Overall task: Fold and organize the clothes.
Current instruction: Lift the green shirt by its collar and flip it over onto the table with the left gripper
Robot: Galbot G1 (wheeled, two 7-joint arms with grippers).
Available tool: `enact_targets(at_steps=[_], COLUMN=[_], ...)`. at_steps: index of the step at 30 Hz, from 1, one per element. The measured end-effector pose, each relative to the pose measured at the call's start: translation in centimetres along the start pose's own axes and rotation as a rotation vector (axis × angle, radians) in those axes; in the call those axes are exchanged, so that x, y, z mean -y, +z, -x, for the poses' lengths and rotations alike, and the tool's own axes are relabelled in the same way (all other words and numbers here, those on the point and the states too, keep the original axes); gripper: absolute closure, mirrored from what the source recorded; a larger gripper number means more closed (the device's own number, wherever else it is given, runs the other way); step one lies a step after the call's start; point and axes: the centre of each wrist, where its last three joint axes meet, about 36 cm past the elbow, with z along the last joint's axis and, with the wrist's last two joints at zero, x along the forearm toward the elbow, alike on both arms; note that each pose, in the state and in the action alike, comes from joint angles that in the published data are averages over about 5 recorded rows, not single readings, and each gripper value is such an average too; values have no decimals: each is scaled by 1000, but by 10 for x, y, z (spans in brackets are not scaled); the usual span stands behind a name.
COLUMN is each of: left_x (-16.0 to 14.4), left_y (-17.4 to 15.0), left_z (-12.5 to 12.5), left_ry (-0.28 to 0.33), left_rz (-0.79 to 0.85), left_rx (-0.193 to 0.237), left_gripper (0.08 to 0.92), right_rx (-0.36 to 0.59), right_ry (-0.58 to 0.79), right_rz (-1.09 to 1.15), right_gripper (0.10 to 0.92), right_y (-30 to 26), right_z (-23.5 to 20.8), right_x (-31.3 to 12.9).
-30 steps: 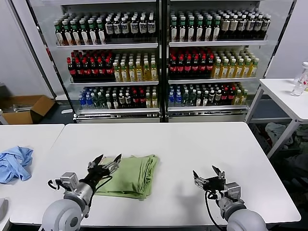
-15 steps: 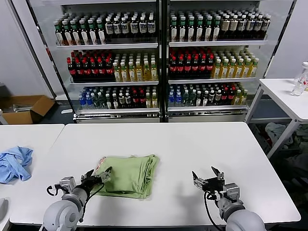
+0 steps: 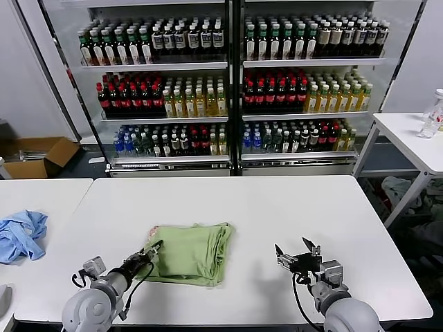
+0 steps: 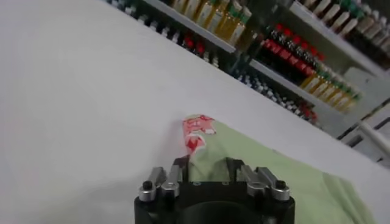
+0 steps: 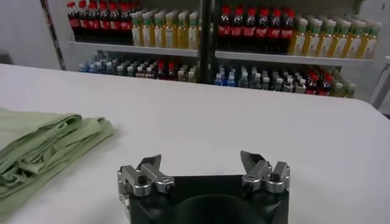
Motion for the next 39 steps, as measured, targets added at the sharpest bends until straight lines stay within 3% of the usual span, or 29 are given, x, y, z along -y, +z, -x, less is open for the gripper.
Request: enact_targets(at_steps=[9,14,22,27,30,33,36,39], left_x=[-22,-39,-77,-63,-41,-18,7,37], left_y=[-17,-31,-92,-133,-136,-123,-96,-64], left_z=[-9,-27,-89,-129,-136,-127,-105,-76], left_ry=[91,111,40,-24,-67,-116,-127,-86], left_rz=[-262,-377,-356,-178,-49,63,127,131], left_rx=[60,126,296,375,388,381,347,294], left_gripper=[845,900,900,900,900,900,900,900], right_rx=[0,6,31,54,71,91,114,132], right_ry=[0,4,-3,-20,-26,-24,-16,-6], right_rz=[-3,2,17,19,9,-7,-27,-47], right_gripper=[200,200,200,200,200,200,200,200], right_y=[-2,-4,-9,-13,-15,-17,-19,-20], right_z=[-5,-7,-6,-7,-8,-9,-12,-14], right_x=[3,7,6,0,-4,-6,-6,-5])
